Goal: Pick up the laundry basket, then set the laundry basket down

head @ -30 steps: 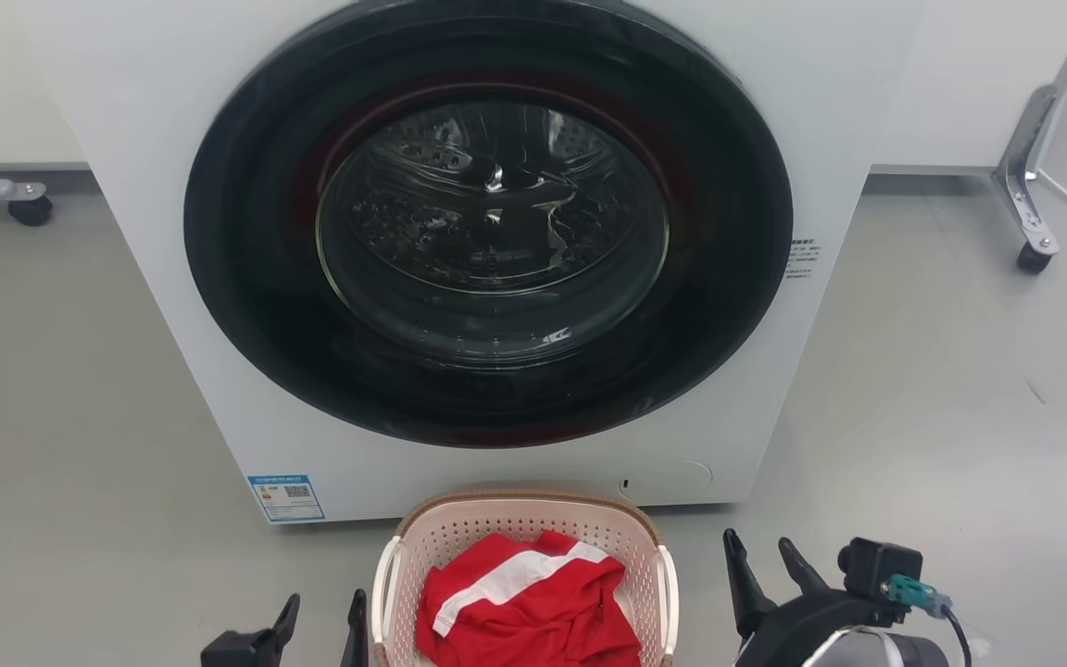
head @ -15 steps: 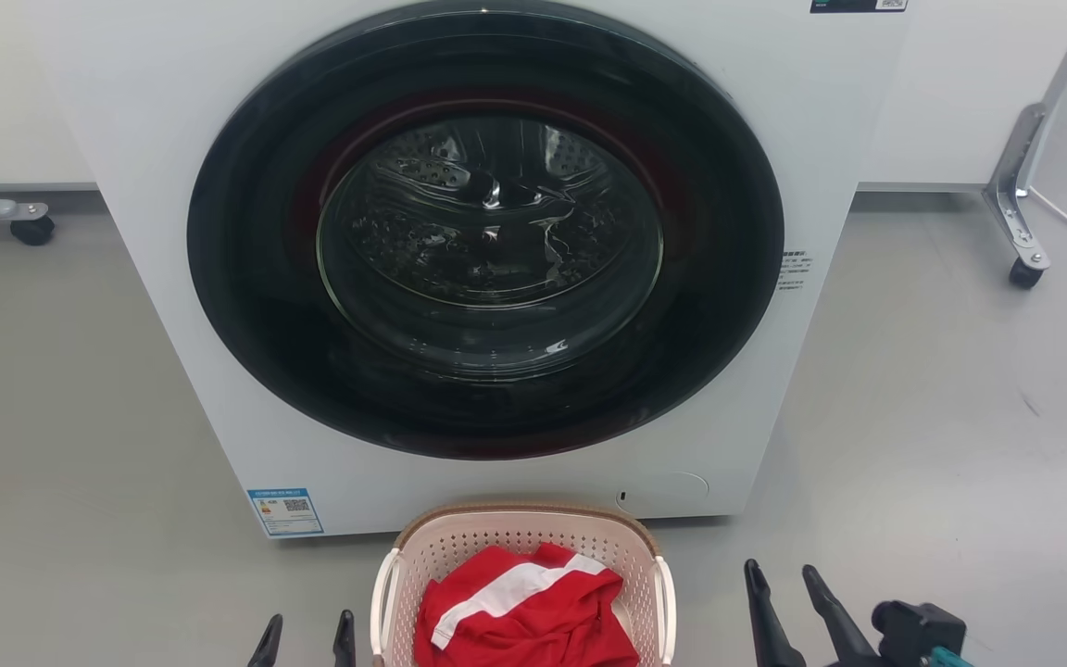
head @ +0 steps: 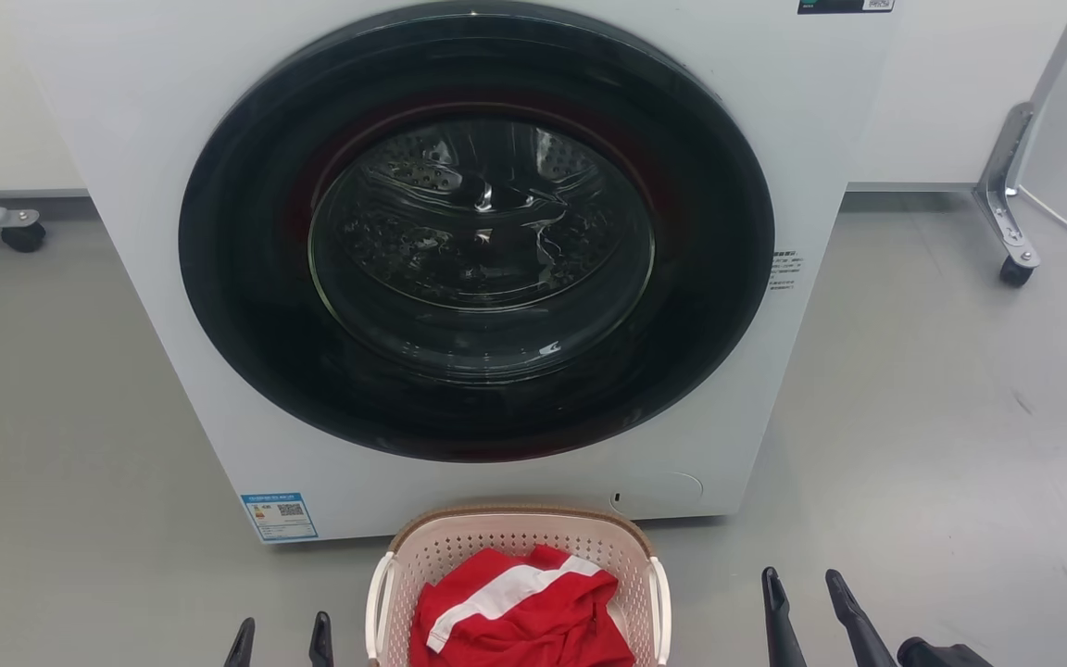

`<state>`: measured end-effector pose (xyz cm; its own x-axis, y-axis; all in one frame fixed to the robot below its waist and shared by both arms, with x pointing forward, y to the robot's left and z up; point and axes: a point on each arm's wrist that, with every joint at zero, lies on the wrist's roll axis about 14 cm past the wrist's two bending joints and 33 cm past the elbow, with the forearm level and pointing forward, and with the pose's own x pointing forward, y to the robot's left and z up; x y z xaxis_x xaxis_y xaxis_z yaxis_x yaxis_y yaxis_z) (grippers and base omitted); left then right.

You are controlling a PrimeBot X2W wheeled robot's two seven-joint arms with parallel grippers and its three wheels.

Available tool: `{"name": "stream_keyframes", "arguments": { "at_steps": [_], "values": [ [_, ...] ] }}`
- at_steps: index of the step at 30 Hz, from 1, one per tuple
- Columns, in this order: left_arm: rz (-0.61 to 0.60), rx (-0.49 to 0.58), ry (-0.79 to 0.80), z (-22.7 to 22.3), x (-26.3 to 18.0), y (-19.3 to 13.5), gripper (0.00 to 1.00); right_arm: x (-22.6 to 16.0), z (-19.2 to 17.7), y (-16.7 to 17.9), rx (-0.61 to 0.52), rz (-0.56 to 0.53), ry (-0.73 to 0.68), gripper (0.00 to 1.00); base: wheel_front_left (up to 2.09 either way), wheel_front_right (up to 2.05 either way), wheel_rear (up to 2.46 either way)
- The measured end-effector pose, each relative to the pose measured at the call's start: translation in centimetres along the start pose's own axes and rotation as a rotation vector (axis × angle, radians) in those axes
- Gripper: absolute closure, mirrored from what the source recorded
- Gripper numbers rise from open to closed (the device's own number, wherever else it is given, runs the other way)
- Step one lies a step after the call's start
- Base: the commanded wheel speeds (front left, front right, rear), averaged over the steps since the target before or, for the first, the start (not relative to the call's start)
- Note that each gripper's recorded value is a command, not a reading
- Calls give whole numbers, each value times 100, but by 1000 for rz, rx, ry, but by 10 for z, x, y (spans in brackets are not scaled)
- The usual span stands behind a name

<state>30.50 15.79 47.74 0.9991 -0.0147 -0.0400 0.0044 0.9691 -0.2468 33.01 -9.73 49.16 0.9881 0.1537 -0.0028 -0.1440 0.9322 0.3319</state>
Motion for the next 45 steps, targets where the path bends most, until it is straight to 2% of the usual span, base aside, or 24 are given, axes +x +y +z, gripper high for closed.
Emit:
{"name": "stream_keyframes", "arguments": {
  "at_steps": [22, 39, 40, 45],
  "values": [
    [16, 16, -30, 8, 0, 0, 0, -7, 24, -6, -52, -37, -90, 0, 0, 0, 0],
    [26, 11, -46, 13, 2, 1, 0, -6, 26, -6, -67, -42, -99, 0, 0, 0, 0],
    [27, 10, -47, 13, 2, 1, 100, -6, 26, -6, -67, -43, -99, 100, 0, 0, 0],
    [36, 8, 1, -3, -1, 2, 100, -11, 8, -12, -73, -60, -38, 100, 0, 0, 0]
  ]
}}
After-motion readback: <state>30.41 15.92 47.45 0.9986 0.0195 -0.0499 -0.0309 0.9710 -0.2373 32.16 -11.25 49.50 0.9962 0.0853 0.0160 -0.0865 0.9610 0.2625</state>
